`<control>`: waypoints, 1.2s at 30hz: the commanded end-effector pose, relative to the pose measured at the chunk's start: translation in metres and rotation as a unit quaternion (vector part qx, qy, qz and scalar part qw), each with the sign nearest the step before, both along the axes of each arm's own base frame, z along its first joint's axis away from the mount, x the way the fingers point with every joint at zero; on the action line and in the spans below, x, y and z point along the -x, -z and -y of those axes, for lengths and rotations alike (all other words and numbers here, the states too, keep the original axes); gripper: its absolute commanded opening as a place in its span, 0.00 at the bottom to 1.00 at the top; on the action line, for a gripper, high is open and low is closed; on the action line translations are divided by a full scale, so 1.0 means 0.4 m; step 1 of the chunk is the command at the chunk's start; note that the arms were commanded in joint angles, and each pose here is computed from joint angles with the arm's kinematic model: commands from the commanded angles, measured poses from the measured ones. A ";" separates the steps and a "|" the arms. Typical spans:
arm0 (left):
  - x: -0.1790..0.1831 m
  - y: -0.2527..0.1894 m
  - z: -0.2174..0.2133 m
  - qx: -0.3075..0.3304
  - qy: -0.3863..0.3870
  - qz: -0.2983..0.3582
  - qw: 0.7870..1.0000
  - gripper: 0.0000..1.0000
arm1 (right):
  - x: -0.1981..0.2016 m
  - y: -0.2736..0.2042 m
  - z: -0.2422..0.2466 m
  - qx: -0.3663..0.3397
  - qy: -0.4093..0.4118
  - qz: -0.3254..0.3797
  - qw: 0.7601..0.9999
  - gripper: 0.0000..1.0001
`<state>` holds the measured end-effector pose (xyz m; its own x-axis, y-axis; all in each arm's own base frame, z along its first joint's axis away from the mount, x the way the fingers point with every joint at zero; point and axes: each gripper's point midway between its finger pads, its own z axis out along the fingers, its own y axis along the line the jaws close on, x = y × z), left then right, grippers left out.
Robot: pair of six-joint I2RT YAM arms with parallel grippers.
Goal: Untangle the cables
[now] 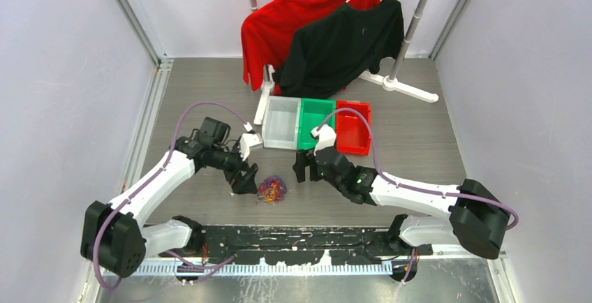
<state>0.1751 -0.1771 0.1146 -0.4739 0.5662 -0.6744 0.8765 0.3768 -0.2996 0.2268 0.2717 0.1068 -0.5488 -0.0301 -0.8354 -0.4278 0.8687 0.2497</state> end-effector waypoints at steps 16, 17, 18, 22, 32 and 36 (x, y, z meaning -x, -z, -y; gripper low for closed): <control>0.001 0.123 0.060 -0.079 0.087 0.010 0.993 0.55 | -0.039 -0.093 0.054 -0.025 0.063 0.049 0.997 0.68; -0.001 0.126 0.062 -0.080 0.088 0.010 0.993 0.50 | -0.039 -0.092 0.059 -0.025 0.065 0.049 0.996 0.67; -0.002 0.130 0.063 -0.083 0.089 0.009 0.993 0.46 | -0.038 -0.094 0.061 -0.026 0.066 0.050 0.996 0.66; -0.022 0.124 0.061 -0.093 0.083 0.020 0.992 0.25 | -0.033 -0.097 0.066 -0.030 0.066 0.051 0.996 0.62; -0.024 0.043 0.072 -0.067 0.077 0.046 0.994 0.00 | -0.026 -0.102 0.049 -0.041 0.049 0.047 0.997 0.59; -0.020 0.038 0.070 -0.069 0.074 0.040 0.994 0.00 | -0.023 -0.108 0.039 -0.048 0.041 0.045 0.997 0.57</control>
